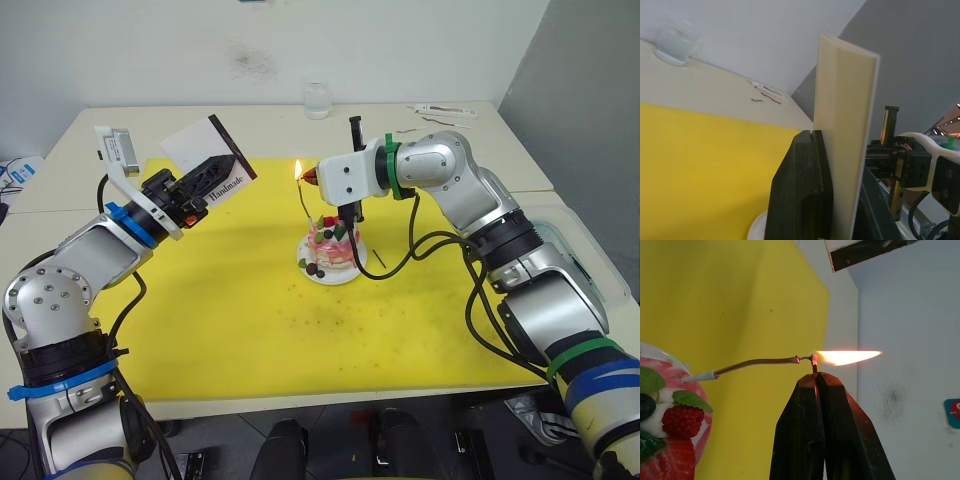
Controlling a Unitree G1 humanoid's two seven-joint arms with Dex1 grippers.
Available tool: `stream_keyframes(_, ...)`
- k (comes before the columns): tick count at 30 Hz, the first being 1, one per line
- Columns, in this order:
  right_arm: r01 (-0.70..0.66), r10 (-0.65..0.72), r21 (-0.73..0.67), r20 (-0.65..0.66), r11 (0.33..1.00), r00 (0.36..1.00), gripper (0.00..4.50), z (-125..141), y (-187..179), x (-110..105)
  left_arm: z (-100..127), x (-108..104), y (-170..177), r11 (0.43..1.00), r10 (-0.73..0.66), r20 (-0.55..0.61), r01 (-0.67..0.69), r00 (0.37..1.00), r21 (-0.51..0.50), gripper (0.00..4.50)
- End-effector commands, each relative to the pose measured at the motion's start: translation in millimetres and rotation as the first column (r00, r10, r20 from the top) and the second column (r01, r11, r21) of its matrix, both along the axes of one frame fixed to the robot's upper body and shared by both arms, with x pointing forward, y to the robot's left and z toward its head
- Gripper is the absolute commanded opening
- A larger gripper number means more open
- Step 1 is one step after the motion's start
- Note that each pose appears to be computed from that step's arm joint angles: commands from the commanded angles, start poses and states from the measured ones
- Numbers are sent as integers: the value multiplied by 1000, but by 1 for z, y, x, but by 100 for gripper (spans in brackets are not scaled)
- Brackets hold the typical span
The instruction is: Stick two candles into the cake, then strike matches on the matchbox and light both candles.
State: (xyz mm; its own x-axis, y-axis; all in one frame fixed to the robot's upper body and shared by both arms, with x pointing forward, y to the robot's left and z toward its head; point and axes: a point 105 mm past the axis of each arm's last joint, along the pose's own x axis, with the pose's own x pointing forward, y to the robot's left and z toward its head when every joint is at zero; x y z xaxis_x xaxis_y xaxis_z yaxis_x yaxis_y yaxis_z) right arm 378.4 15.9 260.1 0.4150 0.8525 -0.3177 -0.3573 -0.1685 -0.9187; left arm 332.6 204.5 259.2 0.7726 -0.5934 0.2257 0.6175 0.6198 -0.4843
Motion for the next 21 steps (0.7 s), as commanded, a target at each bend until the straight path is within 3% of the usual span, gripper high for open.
stream_keyframes(1, -16, 13, 46, 61, 999, 998, 4, 23, 2, -4, 15, -2, -2, 1000, -6, 66, 6, 998, 2, 0)
stream_keyframes(21, 49, -67, 132, 128, 990, 990, 4, 62, -22, 4, 14, 1, -6, 999, -43, 60, 42, 997, 21, 0)
